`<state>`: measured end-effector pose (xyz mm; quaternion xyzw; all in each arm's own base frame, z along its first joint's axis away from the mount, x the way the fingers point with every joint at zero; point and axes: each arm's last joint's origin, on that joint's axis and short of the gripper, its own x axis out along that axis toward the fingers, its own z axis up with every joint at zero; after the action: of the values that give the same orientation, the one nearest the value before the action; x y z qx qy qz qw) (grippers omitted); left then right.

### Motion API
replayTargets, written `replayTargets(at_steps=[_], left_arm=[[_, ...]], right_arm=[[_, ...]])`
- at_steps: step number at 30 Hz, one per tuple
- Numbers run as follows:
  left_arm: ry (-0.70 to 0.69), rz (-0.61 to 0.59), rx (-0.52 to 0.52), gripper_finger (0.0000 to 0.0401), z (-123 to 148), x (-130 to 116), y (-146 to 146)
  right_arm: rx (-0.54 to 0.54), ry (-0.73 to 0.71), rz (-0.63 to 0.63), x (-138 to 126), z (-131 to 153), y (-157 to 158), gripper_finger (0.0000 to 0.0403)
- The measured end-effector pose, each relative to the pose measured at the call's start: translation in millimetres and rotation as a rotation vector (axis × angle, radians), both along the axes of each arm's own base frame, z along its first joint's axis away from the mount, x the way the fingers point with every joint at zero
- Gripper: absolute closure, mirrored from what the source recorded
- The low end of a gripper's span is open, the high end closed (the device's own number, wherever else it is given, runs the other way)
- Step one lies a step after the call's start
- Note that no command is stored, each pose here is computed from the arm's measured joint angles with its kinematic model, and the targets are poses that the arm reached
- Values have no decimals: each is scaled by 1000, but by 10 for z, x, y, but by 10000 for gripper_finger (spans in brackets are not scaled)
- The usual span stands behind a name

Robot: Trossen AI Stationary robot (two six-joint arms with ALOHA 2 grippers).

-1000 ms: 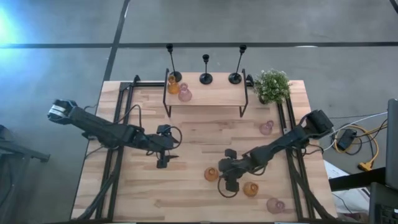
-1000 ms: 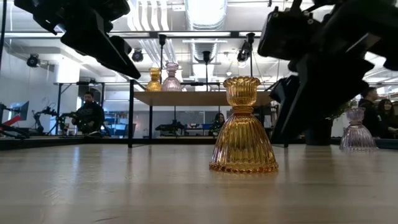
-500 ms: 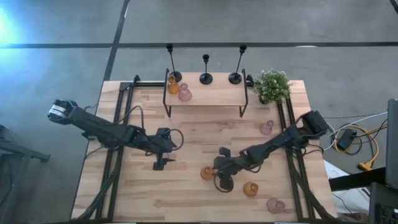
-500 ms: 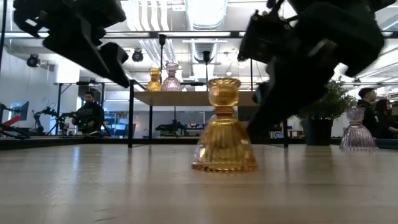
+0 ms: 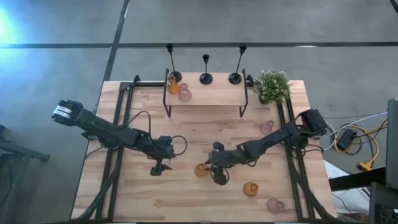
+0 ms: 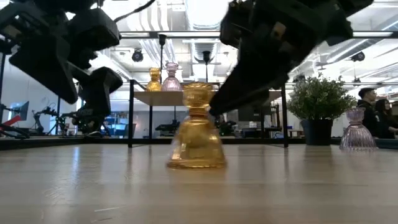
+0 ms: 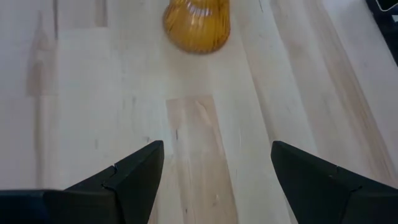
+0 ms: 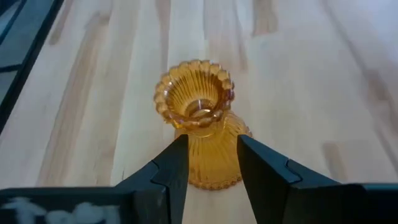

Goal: Pick & Place candle stick holders
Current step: Put the left orange glass candle holder on the shelf

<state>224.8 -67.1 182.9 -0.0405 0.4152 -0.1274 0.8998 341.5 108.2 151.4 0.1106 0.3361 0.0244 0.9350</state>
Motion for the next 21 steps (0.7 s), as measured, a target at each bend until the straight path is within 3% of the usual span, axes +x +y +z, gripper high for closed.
replayTargets(at_steps=[8,12,17,21], left_arm=[[-60,31,-72,101,-124,129,-43],[-44,55,-97,101,-174,158,-59],[-25,75,-120,101,-207,163,-63],[-45,66,-135,101,-196,179,-72]], right_arm=[[-9,-12,-47,245,4,-133,262],[-47,61,-35,290,72,-160,263],[-108,180,-1,198,302,-185,274],[-92,222,60,43,589,-189,290]])
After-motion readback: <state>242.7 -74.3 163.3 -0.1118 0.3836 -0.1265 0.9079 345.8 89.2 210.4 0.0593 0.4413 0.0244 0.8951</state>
